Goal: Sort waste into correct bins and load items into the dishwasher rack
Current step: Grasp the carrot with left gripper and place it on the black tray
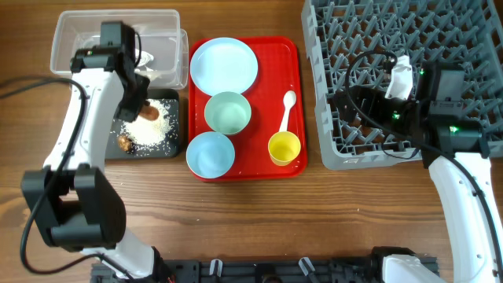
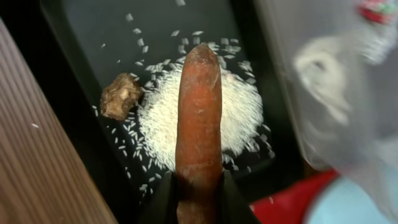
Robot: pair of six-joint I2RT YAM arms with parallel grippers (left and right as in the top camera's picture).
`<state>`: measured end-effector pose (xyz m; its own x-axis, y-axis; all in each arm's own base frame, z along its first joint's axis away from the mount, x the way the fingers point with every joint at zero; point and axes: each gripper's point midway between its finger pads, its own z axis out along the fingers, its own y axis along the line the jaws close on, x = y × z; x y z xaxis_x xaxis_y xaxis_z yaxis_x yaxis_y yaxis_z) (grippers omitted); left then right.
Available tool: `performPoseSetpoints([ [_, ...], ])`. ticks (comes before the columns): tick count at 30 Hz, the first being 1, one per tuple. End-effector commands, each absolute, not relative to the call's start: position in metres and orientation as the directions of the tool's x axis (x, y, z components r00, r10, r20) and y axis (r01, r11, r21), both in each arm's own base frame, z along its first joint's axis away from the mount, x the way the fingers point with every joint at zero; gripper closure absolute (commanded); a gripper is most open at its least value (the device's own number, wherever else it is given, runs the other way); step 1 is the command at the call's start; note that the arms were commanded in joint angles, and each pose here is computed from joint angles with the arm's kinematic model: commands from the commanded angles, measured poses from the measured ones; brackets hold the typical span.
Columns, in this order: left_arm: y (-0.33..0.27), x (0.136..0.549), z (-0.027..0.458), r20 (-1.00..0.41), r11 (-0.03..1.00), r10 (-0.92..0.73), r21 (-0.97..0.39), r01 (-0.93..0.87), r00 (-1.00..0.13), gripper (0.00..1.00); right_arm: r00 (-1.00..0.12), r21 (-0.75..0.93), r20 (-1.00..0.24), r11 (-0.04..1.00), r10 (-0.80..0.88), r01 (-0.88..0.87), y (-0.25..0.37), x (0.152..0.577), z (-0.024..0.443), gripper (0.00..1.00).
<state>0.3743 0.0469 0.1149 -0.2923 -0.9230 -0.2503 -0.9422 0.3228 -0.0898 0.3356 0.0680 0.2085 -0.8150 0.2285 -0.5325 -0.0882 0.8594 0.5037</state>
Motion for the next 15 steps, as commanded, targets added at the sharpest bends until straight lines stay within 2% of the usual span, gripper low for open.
performPoseSetpoints([
  [1,0.053,0.360,0.062,-0.233,0.159,-0.962,-0.062,-0.985,-0.140,0.94,-0.810,0.506,-0.533,0.860,0.243,-0.074,0.067,0.340,0.212,0.00],
  [5,0.053,0.355,0.029,-0.241,0.159,-0.961,-0.083,-0.984,-0.135,0.88,-0.810,0.506,-0.533,0.860,0.243,-0.074,0.067,0.340,0.212,0.00],
  [6,0.053,0.353,0.027,-0.240,0.159,-0.961,-0.078,-0.984,-0.136,0.81,-0.810,0.506,-0.533,0.860,0.244,-0.074,0.067,0.340,0.212,0.00],
  [7,0.053,0.352,0.026,-0.240,0.164,-0.960,-0.074,-0.984,-0.142,0.70,-0.810,0.506,-0.533,0.860,0.243,-0.074,0.067,0.340,0.212,0.00],
  [8,0.053,0.352,0.026,-0.240,0.167,-0.960,-0.073,-0.983,-0.145,0.50,-0.810,0.506,-0.533,0.860,0.244,-0.074,0.067,0.340,0.212,0.00],
  [10,0.053,0.352,0.029,-0.244,0.216,-0.950,-0.068,-0.974,-0.194,0.32,-0.810,0.506,-0.533,0.860,0.243,-0.074,0.067,0.340,0.212,0.00],
  [12,0.053,0.357,0.040,-0.258,0.278,-0.934,-0.084,-0.957,-0.248,0.23,-0.810,0.505,-0.533,0.860,0.243,-0.074,0.067,0.340,0.212,0.00],
  [15,0.053,0.372,0.083,-0.316,0.465,-0.857,-0.132,-0.876,-0.407,0.17,-0.804,0.505,-0.543,0.860,0.243,-0.080,0.067,0.342,0.214,0.00],
])
